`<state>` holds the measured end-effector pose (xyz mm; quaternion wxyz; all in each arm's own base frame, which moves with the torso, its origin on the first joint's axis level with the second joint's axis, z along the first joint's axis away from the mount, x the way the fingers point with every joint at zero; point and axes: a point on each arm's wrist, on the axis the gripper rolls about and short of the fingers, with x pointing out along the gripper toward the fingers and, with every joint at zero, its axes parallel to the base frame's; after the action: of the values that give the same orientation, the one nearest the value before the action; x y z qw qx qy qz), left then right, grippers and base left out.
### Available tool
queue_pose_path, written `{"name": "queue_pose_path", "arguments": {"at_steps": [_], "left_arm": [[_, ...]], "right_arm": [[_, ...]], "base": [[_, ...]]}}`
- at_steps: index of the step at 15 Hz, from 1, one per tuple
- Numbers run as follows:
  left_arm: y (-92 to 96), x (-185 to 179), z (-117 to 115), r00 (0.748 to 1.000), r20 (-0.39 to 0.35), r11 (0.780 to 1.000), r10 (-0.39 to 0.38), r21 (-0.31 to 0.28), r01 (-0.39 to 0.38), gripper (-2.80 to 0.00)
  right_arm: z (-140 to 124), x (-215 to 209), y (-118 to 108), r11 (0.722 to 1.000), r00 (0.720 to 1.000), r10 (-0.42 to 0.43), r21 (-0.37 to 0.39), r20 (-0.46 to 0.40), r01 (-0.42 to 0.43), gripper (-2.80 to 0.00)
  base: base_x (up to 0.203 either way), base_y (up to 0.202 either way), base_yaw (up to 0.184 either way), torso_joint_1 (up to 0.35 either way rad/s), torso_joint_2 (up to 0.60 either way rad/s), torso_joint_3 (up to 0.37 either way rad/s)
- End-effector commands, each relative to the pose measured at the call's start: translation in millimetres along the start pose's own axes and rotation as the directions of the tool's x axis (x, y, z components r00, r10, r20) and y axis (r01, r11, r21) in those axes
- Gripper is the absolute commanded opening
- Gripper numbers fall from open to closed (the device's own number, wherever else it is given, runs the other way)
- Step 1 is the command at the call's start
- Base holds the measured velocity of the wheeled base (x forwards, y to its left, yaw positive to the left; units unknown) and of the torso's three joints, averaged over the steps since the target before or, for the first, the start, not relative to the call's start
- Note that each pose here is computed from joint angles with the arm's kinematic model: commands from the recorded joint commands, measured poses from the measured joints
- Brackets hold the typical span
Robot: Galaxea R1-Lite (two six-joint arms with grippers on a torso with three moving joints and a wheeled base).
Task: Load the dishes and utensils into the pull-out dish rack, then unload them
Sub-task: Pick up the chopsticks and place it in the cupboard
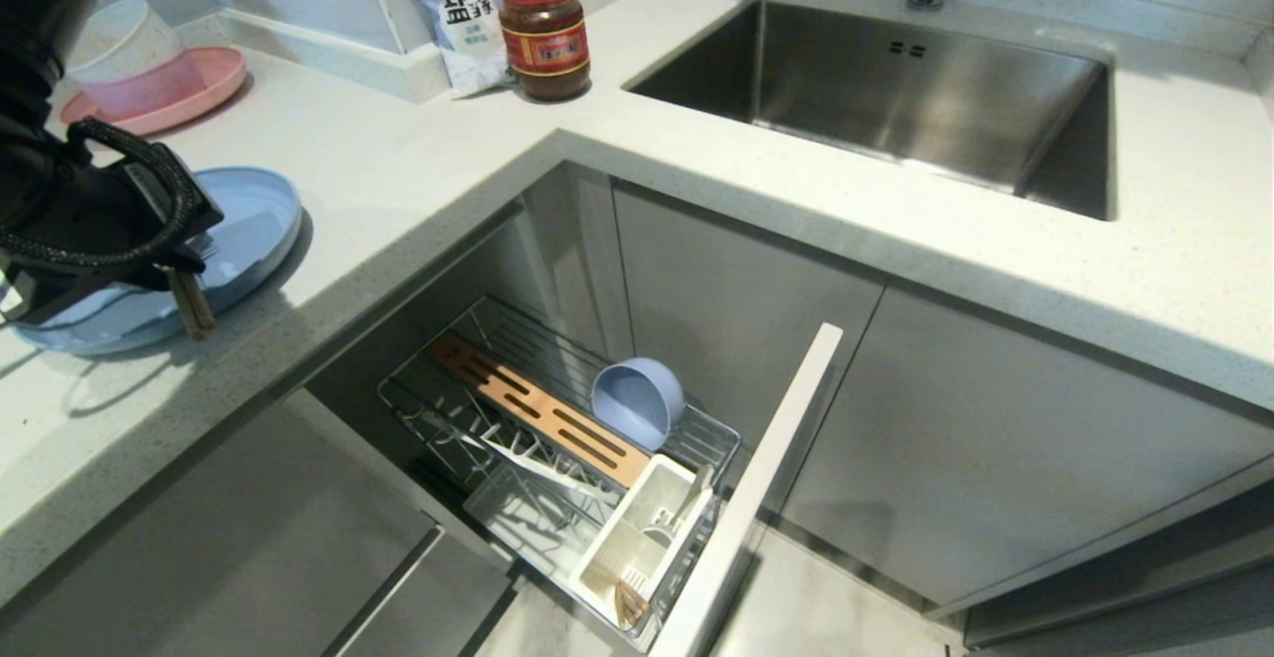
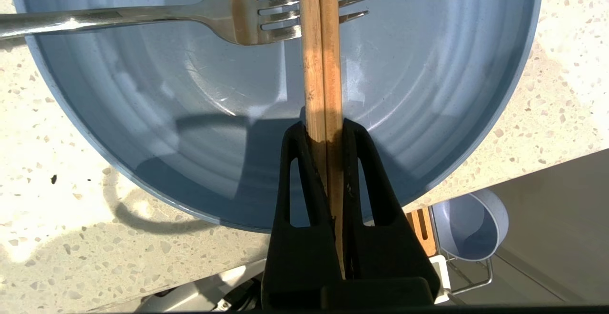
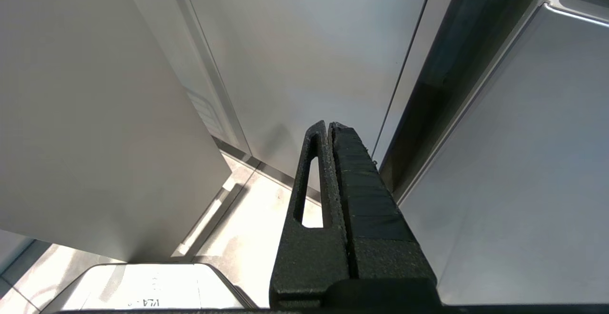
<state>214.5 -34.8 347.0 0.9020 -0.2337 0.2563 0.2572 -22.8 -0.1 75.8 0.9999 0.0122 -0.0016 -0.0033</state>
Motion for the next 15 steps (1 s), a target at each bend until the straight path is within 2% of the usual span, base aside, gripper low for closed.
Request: {"name": "queue_pose_path", "arguments": {"at_steps": [1,9,12,13,15], "left_arm": [[1.7,-2.8,1.2,1.000,0.006,1.000,0.000,-0.008,0.000,-2.80],[30.0,-62.4,19.4,0.983,0.134,0.986,-0.124,-0.097,0.137,-2.80],[33.8,-77.2,23.3,0.963,0.152,0.963,-0.223,-0.117,0.241,-2.80],[34.6,-82.4,22.7,0.953,0.142,0.952,-0.268,-0.115,0.285,-2.80],[35.3,-91.9,17.3,0.921,0.076,0.917,-0.382,-0.096,0.388,-2.80]], "right_arm": [[-0.5,-0.2,0.0,1.000,1.000,-0.001,0.000,0.003,0.001,-2.80],[-0.5,-0.2,0.0,1.000,1.000,0.000,0.000,0.003,0.000,-2.80],[-0.5,-0.2,0.0,1.000,1.000,-0.001,0.000,0.003,0.001,-2.80],[-0.5,-0.2,0.0,1.000,1.000,-0.001,0.000,0.003,0.001,-2.80],[-0.5,-0.2,0.0,1.000,1.000,0.000,0.000,0.003,0.000,-2.80]], "base": [[0.000,0.000,0.000,0.000,0.00,0.000],[0.000,0.000,0.000,0.000,0.00,0.000],[0.000,0.000,0.000,0.000,0.00,0.000],[0.000,0.000,0.000,0.000,0.00,0.000],[0.000,0.000,0.000,0.000,0.00,0.000]]}}
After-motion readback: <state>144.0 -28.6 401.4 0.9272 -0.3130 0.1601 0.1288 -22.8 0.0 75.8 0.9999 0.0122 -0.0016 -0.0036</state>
